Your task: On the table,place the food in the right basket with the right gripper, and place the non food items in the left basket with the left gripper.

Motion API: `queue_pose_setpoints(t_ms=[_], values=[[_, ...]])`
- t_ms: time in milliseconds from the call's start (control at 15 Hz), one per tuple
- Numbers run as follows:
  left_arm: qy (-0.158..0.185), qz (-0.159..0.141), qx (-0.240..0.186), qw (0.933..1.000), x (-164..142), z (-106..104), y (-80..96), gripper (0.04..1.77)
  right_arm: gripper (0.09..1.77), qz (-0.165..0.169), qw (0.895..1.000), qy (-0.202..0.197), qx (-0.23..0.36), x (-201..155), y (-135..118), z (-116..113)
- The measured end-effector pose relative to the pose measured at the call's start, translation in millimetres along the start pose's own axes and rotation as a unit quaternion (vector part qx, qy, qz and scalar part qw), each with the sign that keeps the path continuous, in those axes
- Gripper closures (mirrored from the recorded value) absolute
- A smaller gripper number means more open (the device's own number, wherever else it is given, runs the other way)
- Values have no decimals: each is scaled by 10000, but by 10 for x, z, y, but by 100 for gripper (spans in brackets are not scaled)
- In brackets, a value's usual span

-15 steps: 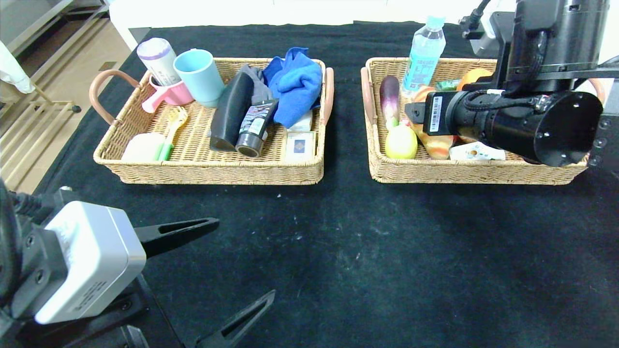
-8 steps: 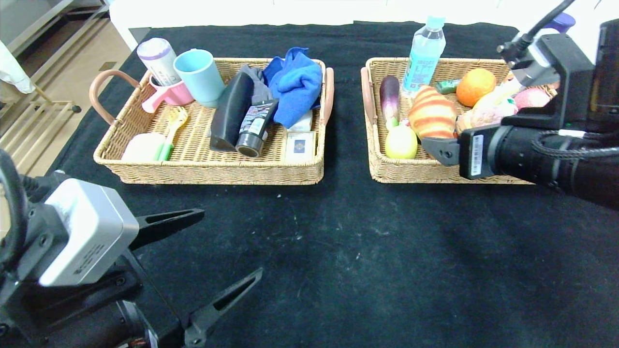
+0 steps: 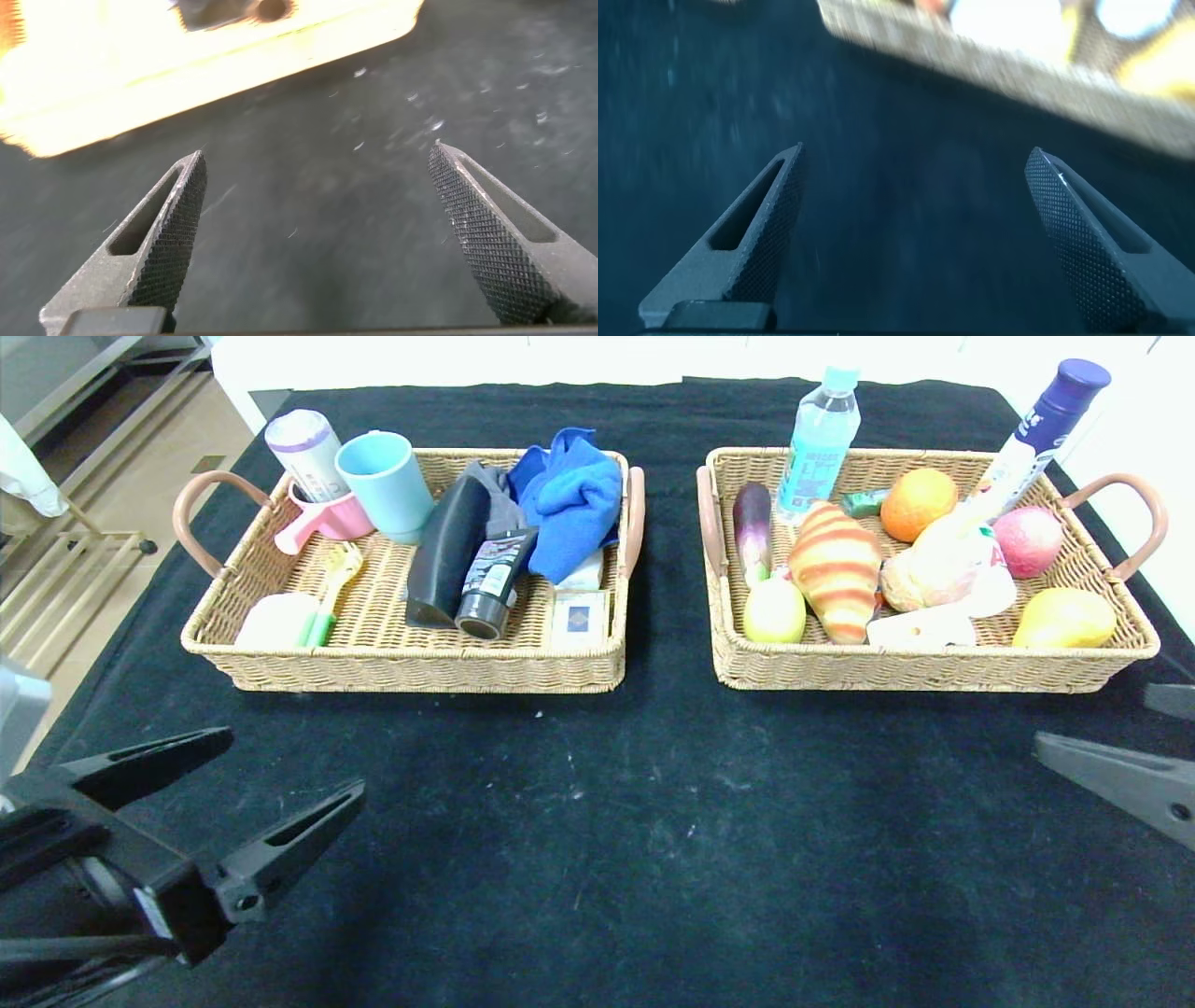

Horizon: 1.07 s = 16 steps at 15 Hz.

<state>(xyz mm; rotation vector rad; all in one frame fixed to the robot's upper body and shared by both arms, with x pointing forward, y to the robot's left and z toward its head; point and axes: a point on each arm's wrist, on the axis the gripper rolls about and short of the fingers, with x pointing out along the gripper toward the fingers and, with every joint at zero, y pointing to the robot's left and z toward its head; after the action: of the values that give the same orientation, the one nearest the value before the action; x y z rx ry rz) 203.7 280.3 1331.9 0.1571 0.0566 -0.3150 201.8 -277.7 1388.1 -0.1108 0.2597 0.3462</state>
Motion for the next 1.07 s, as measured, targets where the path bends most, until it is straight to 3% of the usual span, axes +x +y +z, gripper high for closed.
queue_pose_setpoints(t_ms=[200, 333, 667, 867, 1067], values=[[588, 141, 70, 9981, -337, -135, 89, 9, 16, 136, 9994, 285, -141, -488, -147, -212], [695, 145, 32, 9975, -610, -132, 138, 9, 16, 312, 9974, 514, -409, -851, -162, -353], [280, 165, -97, 9994, -1346, 19, 141, 9, 16, 139, 9989, -24, -447, -1647, 29, -433], [-74, 227, -61, 9997, -1739, 105, 24, 9, 16, -69, 9987, -318, -403, -1862, 235, -509], [-448, 416, 26, 9981, -2014, 119, -115, 9, 16, -241, 9984, -308, -398, -1969, 458, -689]])
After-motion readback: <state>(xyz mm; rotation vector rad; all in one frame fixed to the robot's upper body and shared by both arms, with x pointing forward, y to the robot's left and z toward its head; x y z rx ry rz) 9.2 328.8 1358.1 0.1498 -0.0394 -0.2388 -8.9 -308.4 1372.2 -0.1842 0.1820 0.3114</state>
